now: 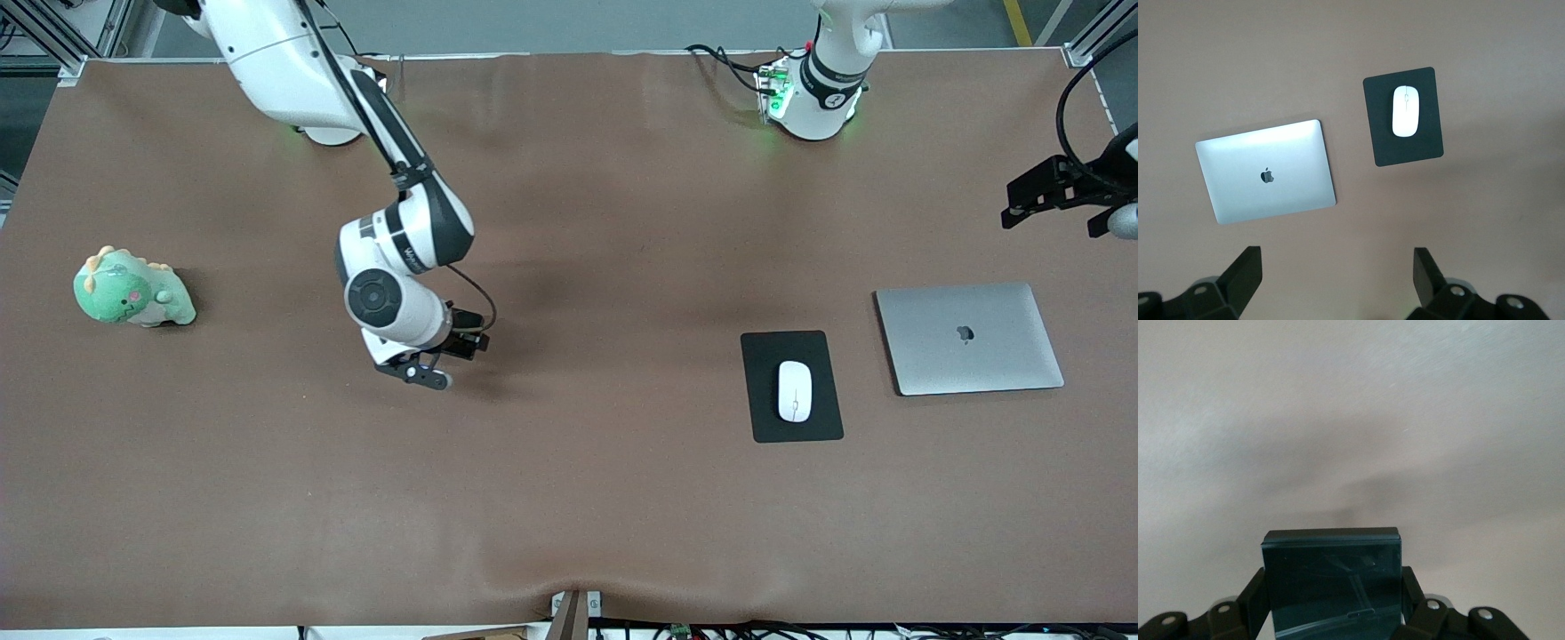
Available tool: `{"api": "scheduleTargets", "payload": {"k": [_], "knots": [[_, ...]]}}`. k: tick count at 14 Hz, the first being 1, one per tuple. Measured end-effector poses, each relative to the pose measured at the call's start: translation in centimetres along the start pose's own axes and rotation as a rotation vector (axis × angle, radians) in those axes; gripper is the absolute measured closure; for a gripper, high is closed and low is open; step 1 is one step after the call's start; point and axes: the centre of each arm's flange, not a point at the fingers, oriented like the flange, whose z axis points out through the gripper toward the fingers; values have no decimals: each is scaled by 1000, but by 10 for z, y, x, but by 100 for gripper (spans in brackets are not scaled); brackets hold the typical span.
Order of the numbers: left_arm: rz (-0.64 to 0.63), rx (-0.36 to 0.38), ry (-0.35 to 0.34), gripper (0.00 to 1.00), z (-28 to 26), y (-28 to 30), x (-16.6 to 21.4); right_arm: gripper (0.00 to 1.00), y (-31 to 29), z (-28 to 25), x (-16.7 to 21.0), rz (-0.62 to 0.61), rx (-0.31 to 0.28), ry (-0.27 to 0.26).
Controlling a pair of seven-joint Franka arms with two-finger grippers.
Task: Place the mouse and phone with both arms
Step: 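Carry the black phone with the right gripper toward the plush toy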
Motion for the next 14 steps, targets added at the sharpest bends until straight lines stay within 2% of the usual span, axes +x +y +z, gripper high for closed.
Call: {"api": "scheduleTargets", "payload": {"k": [4,7,9,14], "knots": [[-21,8,-43,0,18,-14,5,20,40,-17,27,-15,-3,-35],[-54,8,-37,0,15,-38,1,20,78,-23,52,-34,3,-52],[-34,8,-38,0,16,-28,3,20,105,-24,67,-38,-1,-56],[34,7,-44,0,20,8,11,20,162,-20,92,-37,-59,-54]]}}
